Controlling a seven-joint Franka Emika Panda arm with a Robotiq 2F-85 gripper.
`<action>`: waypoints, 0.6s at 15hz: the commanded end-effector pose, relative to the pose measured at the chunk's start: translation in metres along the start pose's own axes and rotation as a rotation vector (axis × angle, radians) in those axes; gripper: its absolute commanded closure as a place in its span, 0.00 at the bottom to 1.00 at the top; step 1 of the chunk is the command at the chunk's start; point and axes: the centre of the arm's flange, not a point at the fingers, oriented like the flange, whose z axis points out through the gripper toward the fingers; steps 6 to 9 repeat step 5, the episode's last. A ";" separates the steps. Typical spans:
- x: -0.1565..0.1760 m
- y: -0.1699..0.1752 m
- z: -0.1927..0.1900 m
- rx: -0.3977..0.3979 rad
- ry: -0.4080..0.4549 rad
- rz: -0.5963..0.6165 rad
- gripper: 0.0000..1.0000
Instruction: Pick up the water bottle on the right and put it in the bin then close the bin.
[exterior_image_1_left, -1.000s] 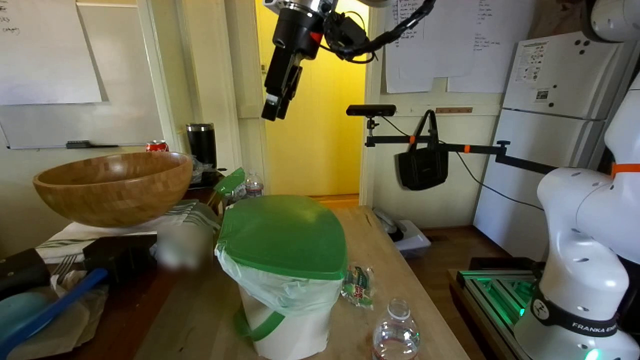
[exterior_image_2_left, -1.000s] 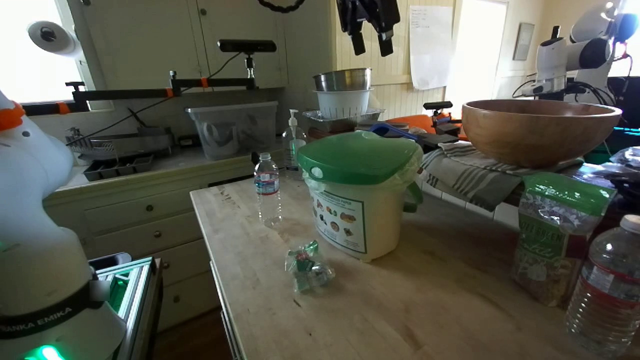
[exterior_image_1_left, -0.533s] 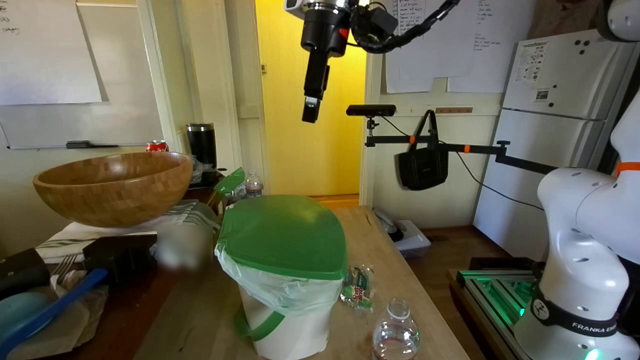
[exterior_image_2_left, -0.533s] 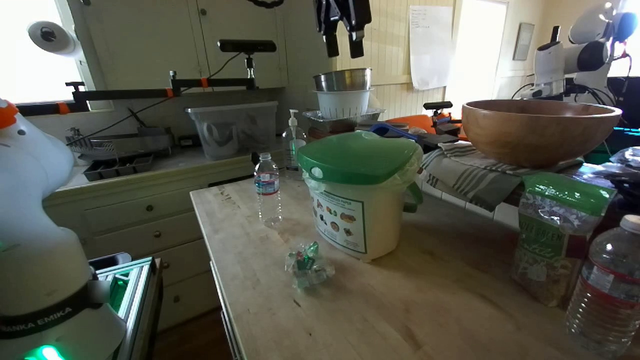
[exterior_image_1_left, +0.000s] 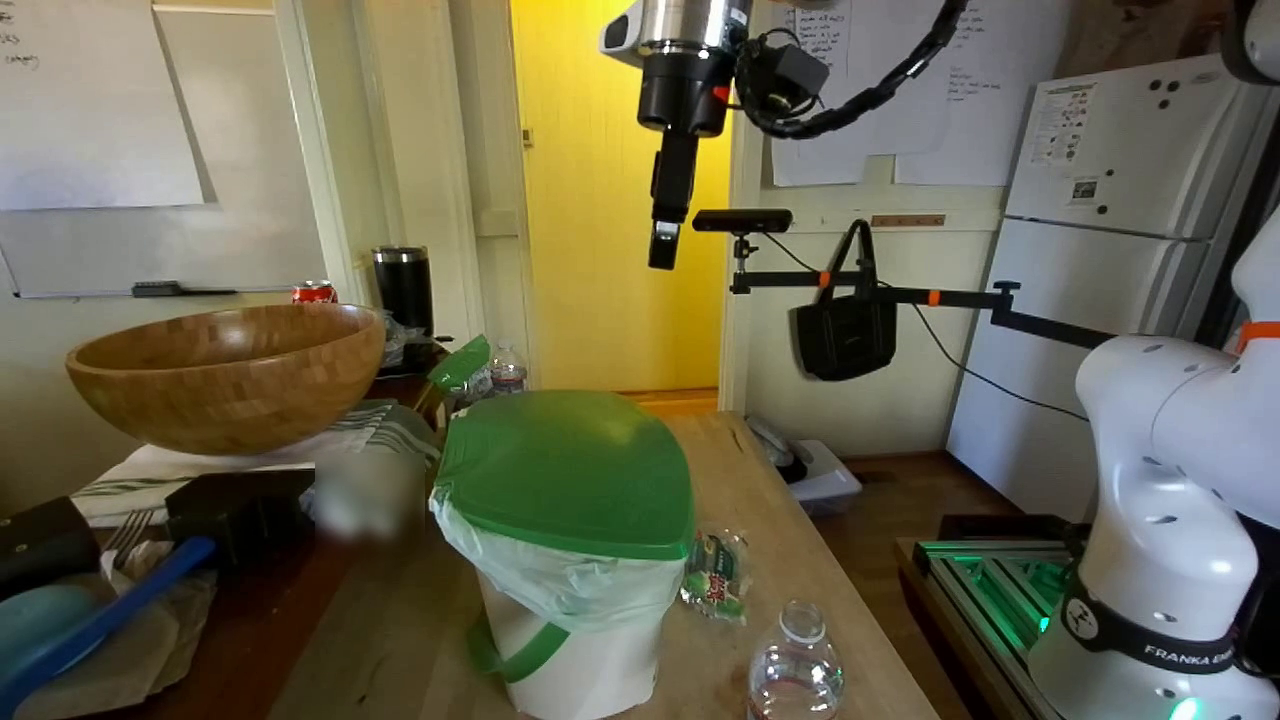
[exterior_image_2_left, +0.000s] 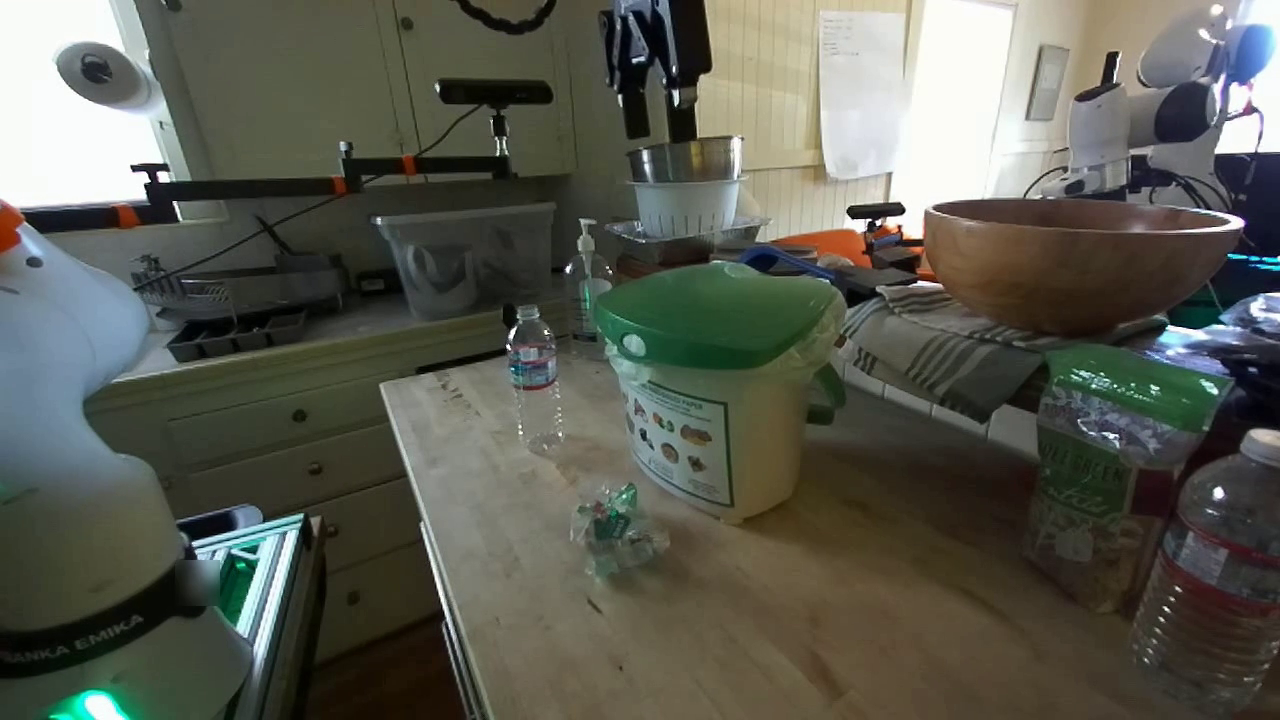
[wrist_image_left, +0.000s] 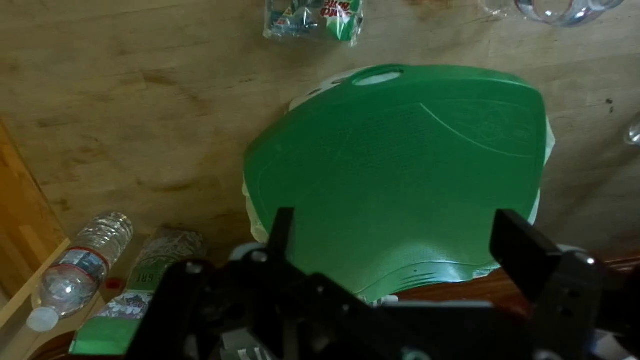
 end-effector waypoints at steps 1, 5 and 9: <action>0.000 0.000 -0.001 0.000 0.002 0.000 0.00; 0.001 0.000 -0.001 -0.001 0.002 -0.001 0.00; 0.001 0.000 -0.001 -0.001 0.002 -0.001 0.00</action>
